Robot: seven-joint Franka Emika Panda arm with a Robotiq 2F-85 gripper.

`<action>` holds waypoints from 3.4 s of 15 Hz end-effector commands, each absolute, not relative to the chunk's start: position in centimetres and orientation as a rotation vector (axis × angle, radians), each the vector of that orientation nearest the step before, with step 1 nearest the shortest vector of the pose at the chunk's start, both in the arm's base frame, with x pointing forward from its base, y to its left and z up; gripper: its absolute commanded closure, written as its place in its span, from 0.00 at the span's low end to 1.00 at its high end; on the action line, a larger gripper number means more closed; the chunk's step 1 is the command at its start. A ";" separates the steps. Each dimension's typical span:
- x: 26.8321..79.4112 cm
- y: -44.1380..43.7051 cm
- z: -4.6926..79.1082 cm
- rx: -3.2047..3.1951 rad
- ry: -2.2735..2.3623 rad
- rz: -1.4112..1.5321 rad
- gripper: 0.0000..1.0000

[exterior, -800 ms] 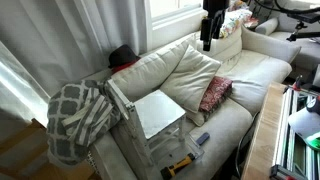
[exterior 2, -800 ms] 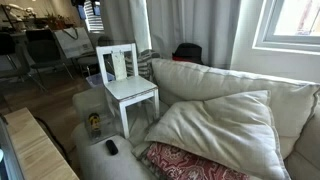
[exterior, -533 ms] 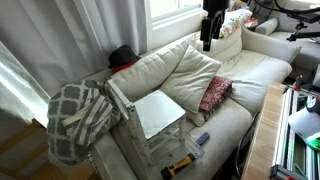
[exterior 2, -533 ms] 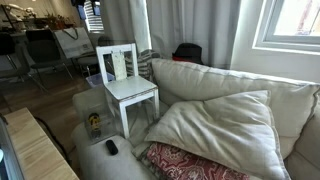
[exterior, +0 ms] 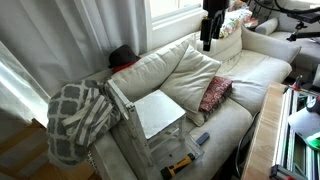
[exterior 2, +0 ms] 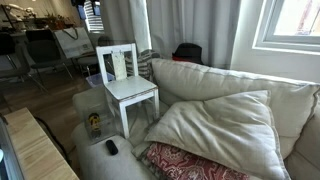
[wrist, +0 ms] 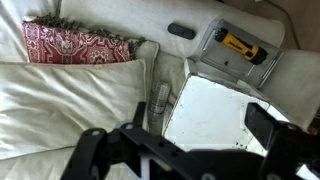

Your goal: Pick up the black remote controller on the left sofa seat and put it on the chair seat that is on top of the left sofa seat

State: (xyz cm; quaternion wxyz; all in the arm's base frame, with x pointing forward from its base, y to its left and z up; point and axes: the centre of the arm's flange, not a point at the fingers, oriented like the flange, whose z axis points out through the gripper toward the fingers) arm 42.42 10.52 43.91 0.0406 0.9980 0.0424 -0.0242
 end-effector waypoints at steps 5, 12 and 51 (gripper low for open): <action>43.5 9.1 37.9 3.096 -0.084 -0.178 0.00; 43.4 9.9 22.6 3.149 -0.123 -0.067 0.00; 40.4 4.8 -12.1 2.969 -1.413 -0.605 0.00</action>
